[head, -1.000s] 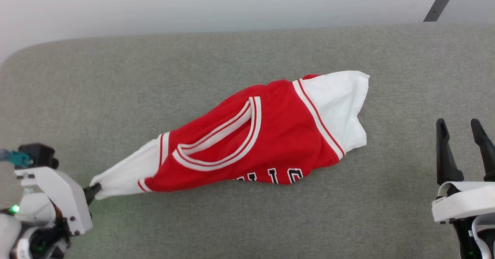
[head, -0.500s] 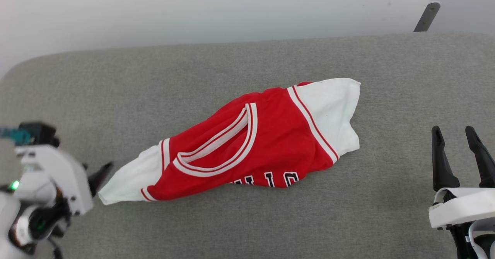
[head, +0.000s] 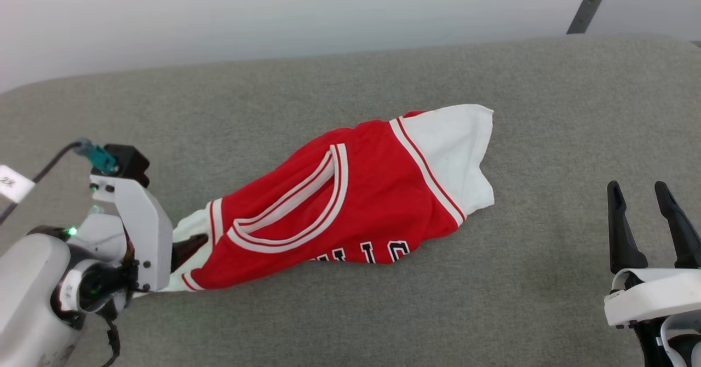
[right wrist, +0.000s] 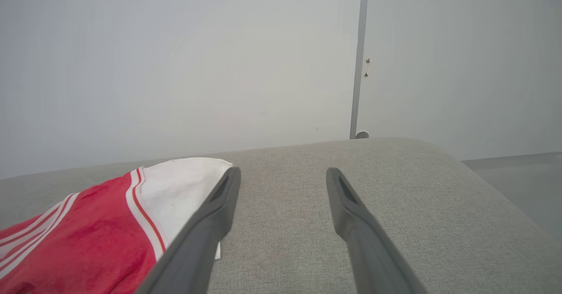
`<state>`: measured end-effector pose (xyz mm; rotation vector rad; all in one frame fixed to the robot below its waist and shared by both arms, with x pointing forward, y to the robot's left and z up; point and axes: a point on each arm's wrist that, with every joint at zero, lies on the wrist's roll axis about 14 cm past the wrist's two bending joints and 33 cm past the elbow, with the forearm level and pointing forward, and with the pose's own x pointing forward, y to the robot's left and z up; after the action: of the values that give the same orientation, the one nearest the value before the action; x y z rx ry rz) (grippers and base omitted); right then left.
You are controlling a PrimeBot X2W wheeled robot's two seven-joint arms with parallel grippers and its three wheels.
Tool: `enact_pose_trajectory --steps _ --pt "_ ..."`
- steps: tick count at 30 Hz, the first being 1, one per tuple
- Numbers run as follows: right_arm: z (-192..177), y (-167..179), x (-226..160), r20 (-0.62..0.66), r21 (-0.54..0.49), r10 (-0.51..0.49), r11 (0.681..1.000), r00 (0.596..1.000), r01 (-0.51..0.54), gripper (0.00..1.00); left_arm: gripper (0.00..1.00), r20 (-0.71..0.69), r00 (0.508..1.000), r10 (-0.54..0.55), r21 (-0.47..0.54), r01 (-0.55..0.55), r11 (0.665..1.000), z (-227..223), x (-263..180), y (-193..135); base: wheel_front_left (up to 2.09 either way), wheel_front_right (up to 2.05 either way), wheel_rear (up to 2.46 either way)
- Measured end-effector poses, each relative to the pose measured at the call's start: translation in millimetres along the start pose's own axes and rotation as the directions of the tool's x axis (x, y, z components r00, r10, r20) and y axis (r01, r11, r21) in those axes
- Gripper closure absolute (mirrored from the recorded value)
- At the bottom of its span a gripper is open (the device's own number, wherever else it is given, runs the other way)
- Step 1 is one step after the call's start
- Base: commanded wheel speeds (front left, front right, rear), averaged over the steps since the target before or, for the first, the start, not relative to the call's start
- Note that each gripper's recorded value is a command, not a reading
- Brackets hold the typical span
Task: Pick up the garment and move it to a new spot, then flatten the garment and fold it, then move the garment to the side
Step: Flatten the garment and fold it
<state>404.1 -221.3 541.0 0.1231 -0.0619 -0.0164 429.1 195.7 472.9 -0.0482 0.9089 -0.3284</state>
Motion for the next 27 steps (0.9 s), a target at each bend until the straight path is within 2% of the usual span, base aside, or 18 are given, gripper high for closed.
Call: enact_pose_trajectory --steps 6,16,27 --pt "-4 -7 1 -0.006 -0.002 -0.022 1.0 1.0 0.022 0.0 0.0 -0.061 0.998 0.021 0.05 -0.018 0.999 -7 17 5 0.0 0.0 0.0" --pt "-10 -15 0 -0.022 -0.006 -0.046 0.999 0.999 0.045 0.0 0.0 -0.09 0.996 -0.024 0.036 0.027 0.999 -9 37 -4 0.0 0.0 0.0" --pt "-9 -15 2 -0.022 -0.01 -0.044 0.999 0.999 0.044 0.0 0.0 -0.098 0.993 -0.068 0.016 0.07 0.997 -3 29 -17 0.0 0.0 0.0"
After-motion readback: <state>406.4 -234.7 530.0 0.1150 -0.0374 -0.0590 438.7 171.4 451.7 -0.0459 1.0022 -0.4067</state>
